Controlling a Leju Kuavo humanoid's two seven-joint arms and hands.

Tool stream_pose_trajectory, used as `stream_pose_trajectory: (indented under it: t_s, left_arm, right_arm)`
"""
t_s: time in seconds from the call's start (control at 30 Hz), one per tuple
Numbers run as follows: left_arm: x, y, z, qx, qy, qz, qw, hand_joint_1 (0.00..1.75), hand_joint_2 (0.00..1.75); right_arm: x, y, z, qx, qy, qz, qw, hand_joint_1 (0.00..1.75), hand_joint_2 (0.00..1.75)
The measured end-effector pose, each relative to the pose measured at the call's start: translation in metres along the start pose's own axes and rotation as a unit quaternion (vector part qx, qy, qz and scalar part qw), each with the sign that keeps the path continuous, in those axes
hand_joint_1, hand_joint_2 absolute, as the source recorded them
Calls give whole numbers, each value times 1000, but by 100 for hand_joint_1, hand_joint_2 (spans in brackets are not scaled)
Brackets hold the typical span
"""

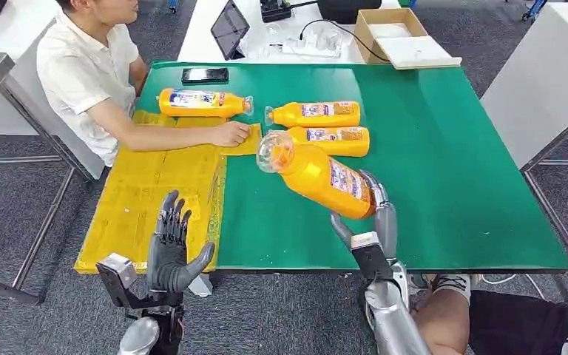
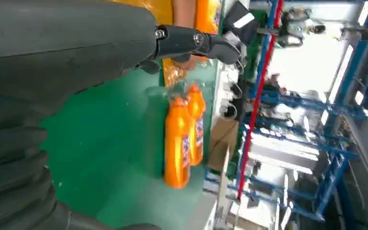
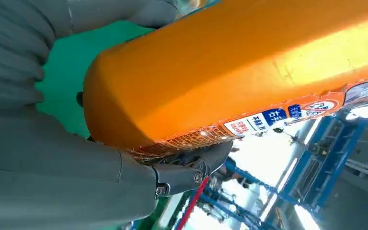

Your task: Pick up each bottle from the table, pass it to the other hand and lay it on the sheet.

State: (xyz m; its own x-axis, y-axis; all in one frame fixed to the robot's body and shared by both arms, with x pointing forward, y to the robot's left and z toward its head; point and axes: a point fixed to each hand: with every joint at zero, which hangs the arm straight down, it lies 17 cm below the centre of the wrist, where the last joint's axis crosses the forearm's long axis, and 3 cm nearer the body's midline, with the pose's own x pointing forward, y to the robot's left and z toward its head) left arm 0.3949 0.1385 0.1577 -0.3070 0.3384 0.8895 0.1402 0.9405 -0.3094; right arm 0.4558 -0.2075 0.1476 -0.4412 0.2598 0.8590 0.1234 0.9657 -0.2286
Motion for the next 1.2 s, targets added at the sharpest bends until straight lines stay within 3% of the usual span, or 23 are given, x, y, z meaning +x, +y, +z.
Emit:
stream_pose_trajectory:
  t_s: [0.23,0.73,1.2]
  left_arm:
    - [4,-36,4,-70,-10,8,997,0,175]
    - [21,-56,-19,-75,-38,37,996,0,175]
    - [18,-56,-23,-71,-34,53,995,0,175]
  right_arm:
    - [22,71,6,102,-29,-6,994,175,175]
    - [44,185,40,228,-33,-30,973,175,175]
    - [49,211,47,262,-36,-32,964,175,175]
